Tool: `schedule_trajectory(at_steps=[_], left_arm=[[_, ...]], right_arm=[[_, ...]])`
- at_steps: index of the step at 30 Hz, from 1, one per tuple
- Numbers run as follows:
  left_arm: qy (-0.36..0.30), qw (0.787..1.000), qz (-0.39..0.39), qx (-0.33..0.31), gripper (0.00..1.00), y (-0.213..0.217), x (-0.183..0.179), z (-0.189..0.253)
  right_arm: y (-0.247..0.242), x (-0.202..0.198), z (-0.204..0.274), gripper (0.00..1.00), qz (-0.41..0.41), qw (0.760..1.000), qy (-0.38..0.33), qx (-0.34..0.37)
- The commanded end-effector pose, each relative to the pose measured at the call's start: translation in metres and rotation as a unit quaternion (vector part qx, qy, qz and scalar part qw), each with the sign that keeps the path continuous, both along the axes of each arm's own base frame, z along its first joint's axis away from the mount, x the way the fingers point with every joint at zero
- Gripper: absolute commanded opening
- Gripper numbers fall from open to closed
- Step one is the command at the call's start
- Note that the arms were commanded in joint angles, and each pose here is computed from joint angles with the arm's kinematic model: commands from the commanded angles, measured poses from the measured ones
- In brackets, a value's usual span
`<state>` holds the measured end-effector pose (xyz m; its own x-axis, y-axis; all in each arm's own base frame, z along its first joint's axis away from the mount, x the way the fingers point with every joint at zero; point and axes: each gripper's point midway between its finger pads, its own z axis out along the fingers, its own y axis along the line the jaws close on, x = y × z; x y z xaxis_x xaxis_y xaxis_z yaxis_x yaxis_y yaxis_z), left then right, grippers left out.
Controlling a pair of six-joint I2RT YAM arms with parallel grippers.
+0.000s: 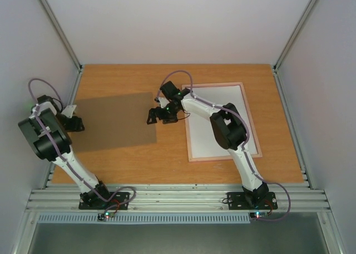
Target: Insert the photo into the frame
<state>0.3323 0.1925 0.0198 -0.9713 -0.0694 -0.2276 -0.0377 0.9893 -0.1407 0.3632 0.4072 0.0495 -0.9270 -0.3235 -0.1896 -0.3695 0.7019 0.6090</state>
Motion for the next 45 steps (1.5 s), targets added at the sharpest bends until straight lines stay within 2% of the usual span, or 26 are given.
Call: schedule_trajectory(at_steps=[1, 8, 15, 18, 22, 31, 33, 36, 40, 45], left_arm=[[0.032, 0.996, -0.039, -0.072, 0.65, -0.048, -0.021, -0.017], [0.045, 0.993, -0.068, -0.091, 0.63, -0.071, -0.034, -0.021], [0.046, 0.991, -0.075, -0.097, 0.62, -0.078, -0.041, -0.020], [0.037, 0.990, -0.075, -0.110, 0.60, -0.086, -0.040, -0.014], [0.038, 0.988, -0.083, -0.123, 0.59, -0.100, -0.041, -0.006], [0.026, 0.983, -0.105, -0.151, 0.58, -0.139, -0.034, 0.007], [0.022, 0.981, -0.114, -0.155, 0.58, -0.151, -0.031, 0.011], [0.025, 0.979, -0.128, -0.154, 0.58, -0.164, -0.029, 0.010], [0.027, 0.978, -0.138, -0.154, 0.58, -0.173, -0.027, 0.009], [0.030, 0.977, -0.136, -0.160, 0.58, -0.177, -0.026, 0.009]], right_arm=[[0.012, -0.002, -0.013, 0.99, -0.007, 1.000, 0.008, -0.015], [0.019, -0.005, -0.015, 0.99, -0.006, 1.000, 0.027, 0.000], [0.040, -0.015, 0.068, 0.93, 0.012, 0.994, 0.031, 0.108], [0.041, -0.019, 0.096, 0.90, 0.023, 0.991, 0.017, 0.132], [0.031, -0.029, 0.119, 0.88, 0.043, 0.990, -0.015, 0.137], [-0.015, -0.046, 0.114, 0.85, 0.037, 0.994, -0.022, 0.103], [-0.029, -0.046, 0.112, 0.82, 0.028, 0.994, -0.015, 0.101], [-0.043, -0.045, 0.117, 0.71, 0.010, 0.993, 0.007, 0.122], [-0.045, -0.042, 0.134, 0.55, -0.010, 0.982, 0.051, 0.179], [-0.038, -0.037, 0.157, 0.43, -0.014, 0.966, 0.085, 0.245]])
